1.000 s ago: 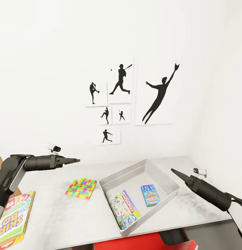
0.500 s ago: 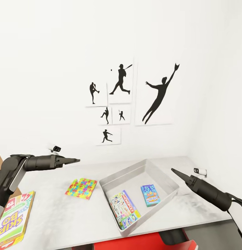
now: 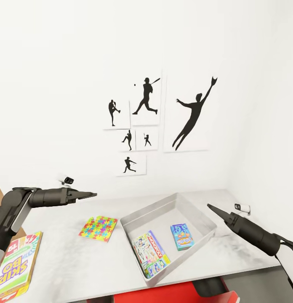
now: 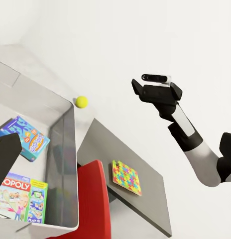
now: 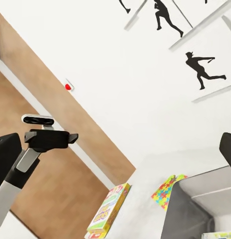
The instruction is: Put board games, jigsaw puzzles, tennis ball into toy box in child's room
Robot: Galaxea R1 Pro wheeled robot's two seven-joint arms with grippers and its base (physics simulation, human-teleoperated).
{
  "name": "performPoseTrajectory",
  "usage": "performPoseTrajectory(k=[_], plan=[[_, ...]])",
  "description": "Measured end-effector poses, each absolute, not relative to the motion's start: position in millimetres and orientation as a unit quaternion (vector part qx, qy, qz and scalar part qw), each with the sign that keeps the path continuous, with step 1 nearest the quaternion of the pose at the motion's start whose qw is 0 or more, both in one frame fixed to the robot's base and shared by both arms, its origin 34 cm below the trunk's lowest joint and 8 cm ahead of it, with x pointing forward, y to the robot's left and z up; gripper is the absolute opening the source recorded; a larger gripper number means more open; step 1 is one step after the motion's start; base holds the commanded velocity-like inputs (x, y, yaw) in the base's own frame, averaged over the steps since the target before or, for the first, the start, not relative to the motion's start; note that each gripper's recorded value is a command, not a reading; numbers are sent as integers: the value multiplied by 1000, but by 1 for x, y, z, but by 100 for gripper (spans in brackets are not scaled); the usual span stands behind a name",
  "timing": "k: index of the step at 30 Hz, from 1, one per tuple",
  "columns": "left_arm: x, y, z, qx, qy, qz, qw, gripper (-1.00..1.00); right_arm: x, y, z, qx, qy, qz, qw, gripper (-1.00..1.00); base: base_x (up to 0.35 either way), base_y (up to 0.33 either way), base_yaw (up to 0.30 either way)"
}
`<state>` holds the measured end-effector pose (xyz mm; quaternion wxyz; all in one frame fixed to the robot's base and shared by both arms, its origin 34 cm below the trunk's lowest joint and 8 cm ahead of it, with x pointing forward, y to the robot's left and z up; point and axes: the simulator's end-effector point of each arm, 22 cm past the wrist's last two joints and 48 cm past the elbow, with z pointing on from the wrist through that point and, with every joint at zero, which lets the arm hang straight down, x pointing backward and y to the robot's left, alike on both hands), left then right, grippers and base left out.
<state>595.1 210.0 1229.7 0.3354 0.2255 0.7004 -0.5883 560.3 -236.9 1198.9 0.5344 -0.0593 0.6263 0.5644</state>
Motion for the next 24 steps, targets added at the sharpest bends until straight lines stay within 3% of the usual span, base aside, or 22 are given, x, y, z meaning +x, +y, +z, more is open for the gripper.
performPoseTrajectory(k=[11, 24], plan=[[594, 210, 1232, 227, 700, -587, 337, 100, 559, -235, 1202, -60, 622, 567, 536, 100, -60, 0, 0], [589, 210, 1241, 233, 697, -585, 344, 100, 555, -234, 1211, -66, 616, 567, 543, 100, -211, 80, 10]])
